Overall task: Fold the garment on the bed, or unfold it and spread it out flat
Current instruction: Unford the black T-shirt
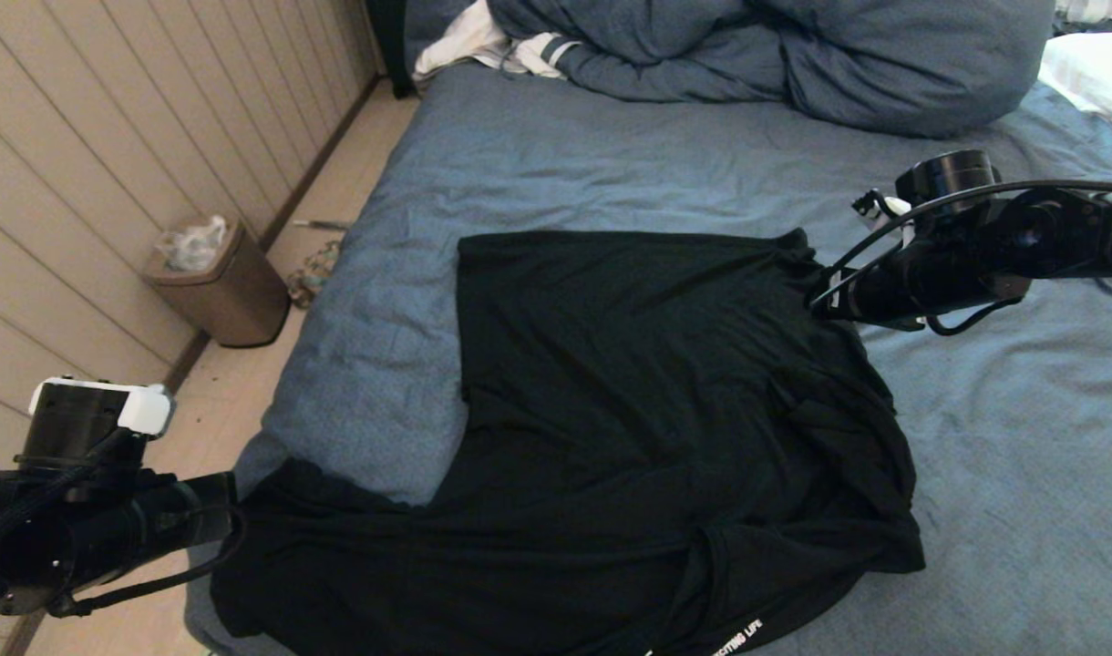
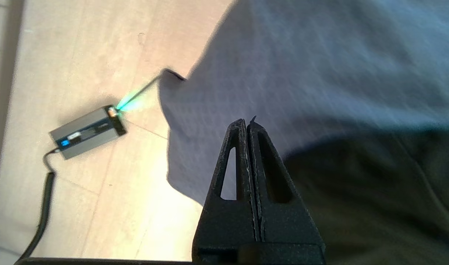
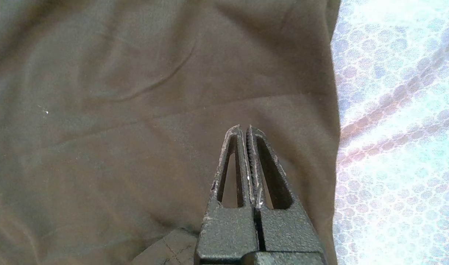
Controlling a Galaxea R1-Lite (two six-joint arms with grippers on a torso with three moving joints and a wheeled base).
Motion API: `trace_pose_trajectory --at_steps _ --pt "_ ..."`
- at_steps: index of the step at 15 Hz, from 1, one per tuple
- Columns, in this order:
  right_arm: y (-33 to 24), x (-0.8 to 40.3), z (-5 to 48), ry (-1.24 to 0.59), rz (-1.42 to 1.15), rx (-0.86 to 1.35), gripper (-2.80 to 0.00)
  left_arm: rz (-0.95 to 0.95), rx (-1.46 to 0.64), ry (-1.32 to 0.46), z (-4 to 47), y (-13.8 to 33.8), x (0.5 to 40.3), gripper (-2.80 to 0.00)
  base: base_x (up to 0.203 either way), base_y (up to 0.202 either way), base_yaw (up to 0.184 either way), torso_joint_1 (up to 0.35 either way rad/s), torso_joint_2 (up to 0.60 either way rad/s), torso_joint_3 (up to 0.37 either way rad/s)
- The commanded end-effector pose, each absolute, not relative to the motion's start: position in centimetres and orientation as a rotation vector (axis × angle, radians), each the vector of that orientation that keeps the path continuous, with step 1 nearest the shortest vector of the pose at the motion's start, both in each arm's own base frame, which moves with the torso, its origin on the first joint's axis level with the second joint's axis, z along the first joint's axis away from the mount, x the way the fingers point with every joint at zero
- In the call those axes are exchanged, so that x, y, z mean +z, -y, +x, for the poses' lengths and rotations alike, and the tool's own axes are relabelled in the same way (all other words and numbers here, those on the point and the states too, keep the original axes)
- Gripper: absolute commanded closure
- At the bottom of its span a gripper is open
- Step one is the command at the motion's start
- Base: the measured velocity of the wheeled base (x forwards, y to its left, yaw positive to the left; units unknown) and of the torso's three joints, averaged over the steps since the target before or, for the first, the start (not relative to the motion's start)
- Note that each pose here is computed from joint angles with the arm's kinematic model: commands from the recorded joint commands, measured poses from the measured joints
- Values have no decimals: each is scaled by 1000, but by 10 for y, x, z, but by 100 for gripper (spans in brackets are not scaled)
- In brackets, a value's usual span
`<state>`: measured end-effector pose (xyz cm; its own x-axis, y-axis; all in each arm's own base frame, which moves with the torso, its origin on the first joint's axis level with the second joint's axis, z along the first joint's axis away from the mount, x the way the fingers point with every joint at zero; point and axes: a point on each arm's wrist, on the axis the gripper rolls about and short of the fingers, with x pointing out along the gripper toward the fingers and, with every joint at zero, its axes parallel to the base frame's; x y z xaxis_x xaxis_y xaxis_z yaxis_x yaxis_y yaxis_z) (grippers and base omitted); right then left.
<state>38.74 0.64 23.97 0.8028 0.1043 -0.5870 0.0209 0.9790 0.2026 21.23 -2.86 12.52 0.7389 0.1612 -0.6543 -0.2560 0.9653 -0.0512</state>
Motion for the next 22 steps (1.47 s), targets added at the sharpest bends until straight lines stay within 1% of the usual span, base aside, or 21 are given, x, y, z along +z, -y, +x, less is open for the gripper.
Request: trace_pose_trajectory --at_steps 1,4,7,10,12,15,17,19,22 --pt "-6 238 388 -644 205 45 0 -151 227 -683 207 27 129 0 0 0 0 0 0 0" --pt "-6 237 388 -649 205 44 0 -156 214 -661 200 28 134 0 0 0 0 0 0 0" --pt "-16 230 384 -689 202 68 0 -162 129 -612 195 40 163 0 0 0 0 0 0 0" --pt "-48 231 355 -741 192 146 0 -263 -53 -637 186 59 203 0 0 0 0 0 0 0" --pt "-71 243 328 -770 179 215 0 -319 -203 -666 189 72 226 0 0 0 0 0 0 0" --pt "-108 257 297 -870 153 310 0 -336 -275 -734 216 96 225 0 0 0 0 0 0 0" --pt "-131 259 282 -936 133 362 0 -360 -337 -778 230 106 221 0 0 0 0 0 0 0" --pt "-151 255 269 -998 88 410 0 -367 -361 -811 229 107 215 0 0 0 0 0 0 0" --pt "-159 250 251 -1094 23 409 0 -365 -361 -839 224 105 207 0 0 0 0 0 0 0"
